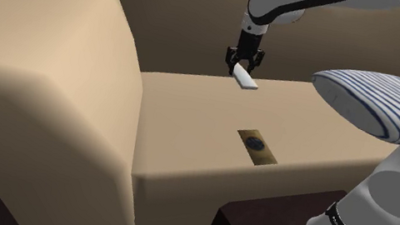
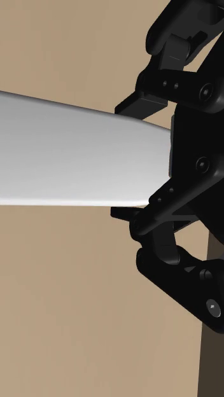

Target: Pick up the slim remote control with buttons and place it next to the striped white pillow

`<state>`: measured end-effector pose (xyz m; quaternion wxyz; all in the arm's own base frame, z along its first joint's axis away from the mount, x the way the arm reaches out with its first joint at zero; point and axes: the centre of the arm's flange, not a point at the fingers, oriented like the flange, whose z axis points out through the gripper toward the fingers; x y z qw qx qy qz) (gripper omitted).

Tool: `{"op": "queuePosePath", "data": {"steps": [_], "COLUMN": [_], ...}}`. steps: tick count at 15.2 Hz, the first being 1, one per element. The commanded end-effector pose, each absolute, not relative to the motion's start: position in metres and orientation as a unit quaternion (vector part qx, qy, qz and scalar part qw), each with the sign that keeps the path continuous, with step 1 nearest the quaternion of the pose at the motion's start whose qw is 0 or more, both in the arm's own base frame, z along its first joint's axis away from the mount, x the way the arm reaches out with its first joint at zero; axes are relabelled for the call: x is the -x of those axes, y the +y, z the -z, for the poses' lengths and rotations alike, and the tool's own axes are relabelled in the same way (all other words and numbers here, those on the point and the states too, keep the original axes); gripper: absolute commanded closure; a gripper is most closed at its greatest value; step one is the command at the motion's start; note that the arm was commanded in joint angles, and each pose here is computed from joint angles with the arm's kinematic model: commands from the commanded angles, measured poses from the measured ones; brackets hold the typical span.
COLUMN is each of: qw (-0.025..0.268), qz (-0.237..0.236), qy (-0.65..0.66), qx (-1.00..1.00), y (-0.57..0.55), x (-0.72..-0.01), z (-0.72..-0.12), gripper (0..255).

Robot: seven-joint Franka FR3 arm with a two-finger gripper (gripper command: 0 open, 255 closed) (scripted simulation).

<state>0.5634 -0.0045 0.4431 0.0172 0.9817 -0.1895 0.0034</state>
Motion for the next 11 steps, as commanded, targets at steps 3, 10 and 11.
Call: {"op": "queuePosePath", "data": {"steps": [3,10,11], "qw": [0.017,0.017,0.017], "qz": [-0.003,-0.003,-0.003], "qy": [-0.189,-0.189,-0.189], "qx": [-0.982,-0.982,-0.982], "y": [-0.005,-0.005,-0.005], "x": [-0.565,-0.565,-0.565], "z": [-0.465,-0.502,-0.507], "gripper": [255,255,255]}}
